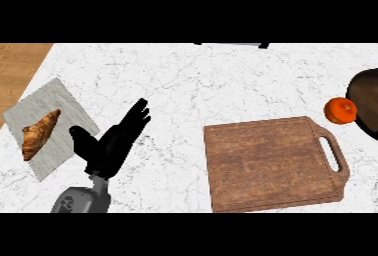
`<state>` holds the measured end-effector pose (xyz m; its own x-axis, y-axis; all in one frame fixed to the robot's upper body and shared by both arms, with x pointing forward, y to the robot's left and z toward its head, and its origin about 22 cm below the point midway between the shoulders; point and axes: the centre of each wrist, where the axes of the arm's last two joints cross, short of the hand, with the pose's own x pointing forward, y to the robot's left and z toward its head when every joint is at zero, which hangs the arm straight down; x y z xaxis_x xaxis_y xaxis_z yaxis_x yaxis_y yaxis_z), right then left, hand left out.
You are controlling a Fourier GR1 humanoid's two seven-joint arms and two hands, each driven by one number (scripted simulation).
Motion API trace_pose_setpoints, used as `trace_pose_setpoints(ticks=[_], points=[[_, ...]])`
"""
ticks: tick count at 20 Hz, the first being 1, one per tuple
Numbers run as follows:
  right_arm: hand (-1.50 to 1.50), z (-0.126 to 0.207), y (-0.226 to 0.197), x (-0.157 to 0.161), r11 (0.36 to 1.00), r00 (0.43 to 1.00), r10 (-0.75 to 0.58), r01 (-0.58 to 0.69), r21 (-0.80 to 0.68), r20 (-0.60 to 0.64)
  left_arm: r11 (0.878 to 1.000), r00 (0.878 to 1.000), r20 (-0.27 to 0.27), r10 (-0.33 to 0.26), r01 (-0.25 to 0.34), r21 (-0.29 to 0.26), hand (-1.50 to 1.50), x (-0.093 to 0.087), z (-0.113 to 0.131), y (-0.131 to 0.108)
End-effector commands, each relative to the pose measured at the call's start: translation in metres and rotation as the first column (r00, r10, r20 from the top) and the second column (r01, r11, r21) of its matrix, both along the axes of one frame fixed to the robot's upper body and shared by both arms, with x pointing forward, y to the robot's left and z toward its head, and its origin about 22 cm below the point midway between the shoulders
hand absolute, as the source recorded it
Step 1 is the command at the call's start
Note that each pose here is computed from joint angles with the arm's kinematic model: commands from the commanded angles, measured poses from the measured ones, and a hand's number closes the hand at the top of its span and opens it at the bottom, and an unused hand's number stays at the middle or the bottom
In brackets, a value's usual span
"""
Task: Pick the squash from the cutting board and place it in the pan
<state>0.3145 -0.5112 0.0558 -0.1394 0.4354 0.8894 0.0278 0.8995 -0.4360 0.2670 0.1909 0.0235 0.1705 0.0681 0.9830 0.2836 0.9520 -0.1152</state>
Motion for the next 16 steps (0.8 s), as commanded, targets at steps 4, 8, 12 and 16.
trace_pose_setpoints(ticks=[4,8,12,16], points=[[-1.50,0.015,-0.026,-0.020,0.978,0.984,0.175,-0.172,0.114,-0.020,1.000,1.000,-0.002,0.023,-0.023,-0.013,0.00,-0.001,-0.001,0.007],[-1.50,0.023,-0.035,-0.026,0.975,0.981,0.192,-0.188,0.116,-0.028,0.999,0.999,-0.010,0.033,-0.033,-0.009,0.00,-0.001,-0.002,0.007],[-1.50,0.030,-0.042,-0.033,0.973,0.977,0.208,-0.203,0.109,-0.037,0.999,0.999,-0.002,0.046,-0.046,0.009,0.00,-0.001,-0.004,0.017],[-1.50,0.028,-0.044,-0.037,0.972,0.975,0.216,-0.210,0.109,-0.050,0.999,0.999,-0.024,0.047,-0.047,0.004,0.00,-0.007,-0.008,0.011]])
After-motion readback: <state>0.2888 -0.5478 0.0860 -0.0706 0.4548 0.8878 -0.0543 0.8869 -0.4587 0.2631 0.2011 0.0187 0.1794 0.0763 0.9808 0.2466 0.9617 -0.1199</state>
